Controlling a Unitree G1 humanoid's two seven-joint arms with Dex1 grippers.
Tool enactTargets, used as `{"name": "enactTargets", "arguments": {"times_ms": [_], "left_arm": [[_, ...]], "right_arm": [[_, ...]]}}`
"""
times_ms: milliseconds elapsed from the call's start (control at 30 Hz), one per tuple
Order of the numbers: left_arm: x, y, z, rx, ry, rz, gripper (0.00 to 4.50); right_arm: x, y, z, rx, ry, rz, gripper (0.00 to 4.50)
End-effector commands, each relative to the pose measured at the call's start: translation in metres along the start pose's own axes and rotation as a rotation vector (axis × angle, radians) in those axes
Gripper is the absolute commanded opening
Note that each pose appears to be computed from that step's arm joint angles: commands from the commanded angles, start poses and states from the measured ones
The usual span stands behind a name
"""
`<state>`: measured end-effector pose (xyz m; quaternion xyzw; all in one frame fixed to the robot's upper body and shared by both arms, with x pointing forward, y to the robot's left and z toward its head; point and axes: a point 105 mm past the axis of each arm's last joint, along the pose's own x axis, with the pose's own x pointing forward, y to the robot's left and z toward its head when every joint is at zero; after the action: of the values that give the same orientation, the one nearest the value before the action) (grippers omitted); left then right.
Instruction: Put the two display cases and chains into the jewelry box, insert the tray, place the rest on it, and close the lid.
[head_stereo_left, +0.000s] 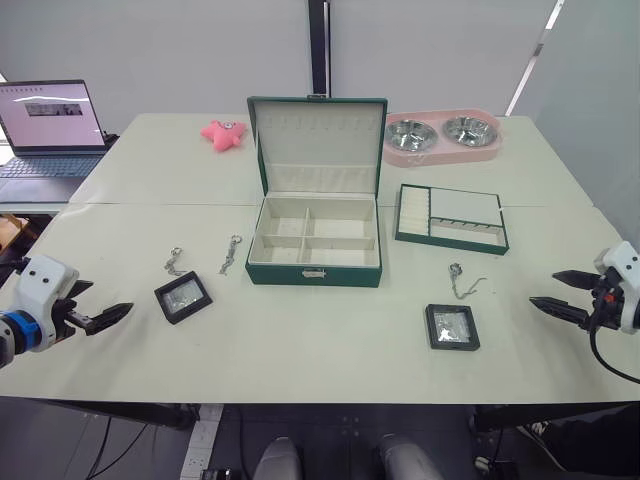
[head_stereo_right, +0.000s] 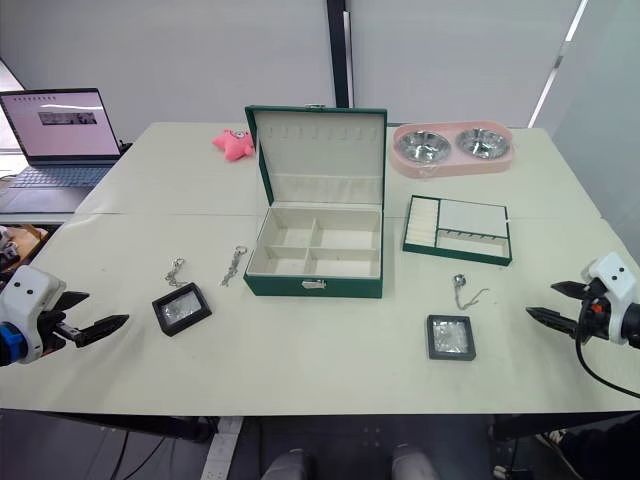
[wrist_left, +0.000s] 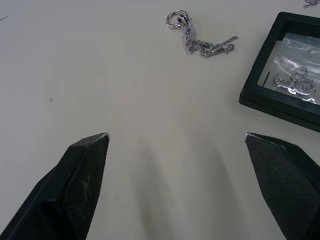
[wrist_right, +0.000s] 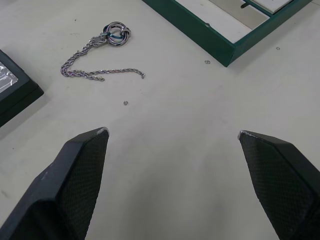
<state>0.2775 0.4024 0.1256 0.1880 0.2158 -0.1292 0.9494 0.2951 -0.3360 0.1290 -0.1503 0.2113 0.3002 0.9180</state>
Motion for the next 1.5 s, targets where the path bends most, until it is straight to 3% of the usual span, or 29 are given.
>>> {"name": "enactTargets", "arguments": {"times_ms": [33, 567, 767, 933, 1033, 1167, 1500], "left_arm": [[-0.004, 0.006, 0.005, 0.015, -0.019, 0.024, 4.50], [-0.004, 0.012, 0.005, 0.007, -0.028, 0.056, 4.50], [0.006, 0.008, 0.041, -0.123, -0.206, 0.039, 4.50], [0.030, -0.020, 0.077, -0.138, -0.300, -0.002, 4.50], [0.047, -0.044, 0.097, -0.128, -0.337, -0.031, 4.50], [0.065, -0.064, 0.108, -0.119, -0.344, -0.052, 3.58], [0.101, -0.102, 0.112, -0.118, -0.292, -0.114, 0.46]], "right_arm": [[-0.002, -0.001, 0.009, -0.023, -0.028, -0.001, 4.41], [-0.003, 0.002, 0.005, -0.013, -0.027, -0.002, 4.41], [0.011, 0.007, 0.047, 0.047, -0.246, -0.018, 4.41], [0.042, 0.032, 0.080, 0.020, -0.362, 0.000, 4.41], [0.066, 0.043, 0.096, 0.007, -0.406, -0.014, 3.83], [0.096, 0.061, 0.110, -0.006, -0.419, 0.005, 2.48], [0.148, 0.106, 0.125, -0.069, -0.366, 0.075, 0.20]]}}
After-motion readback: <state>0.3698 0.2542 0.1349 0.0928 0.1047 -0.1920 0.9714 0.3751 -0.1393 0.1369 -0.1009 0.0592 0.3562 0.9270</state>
